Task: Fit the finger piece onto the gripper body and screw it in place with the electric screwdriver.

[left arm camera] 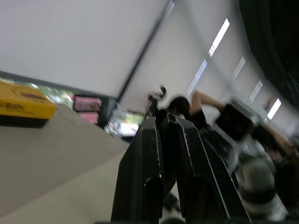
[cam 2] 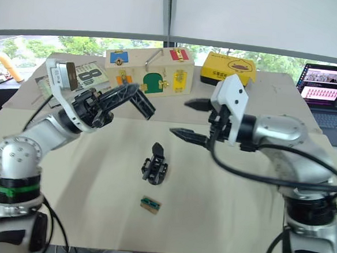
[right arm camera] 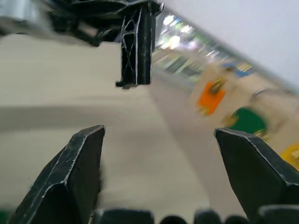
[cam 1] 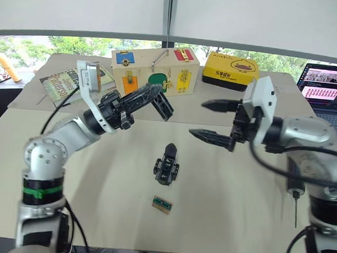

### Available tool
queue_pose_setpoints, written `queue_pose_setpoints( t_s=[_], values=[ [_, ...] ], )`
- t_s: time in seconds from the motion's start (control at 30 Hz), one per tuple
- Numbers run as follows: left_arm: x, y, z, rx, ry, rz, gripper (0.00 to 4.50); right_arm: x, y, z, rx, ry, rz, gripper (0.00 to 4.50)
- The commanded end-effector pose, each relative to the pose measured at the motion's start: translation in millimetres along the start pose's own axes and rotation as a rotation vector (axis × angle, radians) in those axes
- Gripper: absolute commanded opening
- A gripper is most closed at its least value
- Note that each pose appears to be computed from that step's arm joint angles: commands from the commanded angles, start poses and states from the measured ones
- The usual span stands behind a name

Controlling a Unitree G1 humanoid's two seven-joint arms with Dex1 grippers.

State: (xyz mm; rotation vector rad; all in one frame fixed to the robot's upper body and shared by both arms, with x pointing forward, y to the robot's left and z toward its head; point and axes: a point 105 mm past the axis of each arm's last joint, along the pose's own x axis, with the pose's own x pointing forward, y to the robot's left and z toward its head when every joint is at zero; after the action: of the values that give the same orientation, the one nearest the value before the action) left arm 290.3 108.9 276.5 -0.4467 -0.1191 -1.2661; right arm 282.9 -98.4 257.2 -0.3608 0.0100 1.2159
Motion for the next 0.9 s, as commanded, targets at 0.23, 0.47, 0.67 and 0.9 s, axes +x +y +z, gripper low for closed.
queue_pose_setpoints(
  t_s=[0.23,0.47,0.67,0.9],
  values=[
    [4.6,-31.9,-39.4,0.021,0.391,-0.300,0.00,5.3,38.8,-2.7,0.344,0.163,0.252,4.22],
    [14.3,-30.1,-50.2,0.041,0.398,-0.328,0.00,27.0,54.4,-5.4,0.420,0.175,0.294,4.22],
    [15.9,-28.3,-51.8,0.029,0.387,-0.321,0.00,35.7,58.4,-0.4,0.438,0.135,0.301,4.22],
    [14.5,-24.2,-51.4,-0.006,0.377,-0.291,0.00,36.9,58.8,-0.9,0.449,0.121,0.287,4.22]
  ],
)
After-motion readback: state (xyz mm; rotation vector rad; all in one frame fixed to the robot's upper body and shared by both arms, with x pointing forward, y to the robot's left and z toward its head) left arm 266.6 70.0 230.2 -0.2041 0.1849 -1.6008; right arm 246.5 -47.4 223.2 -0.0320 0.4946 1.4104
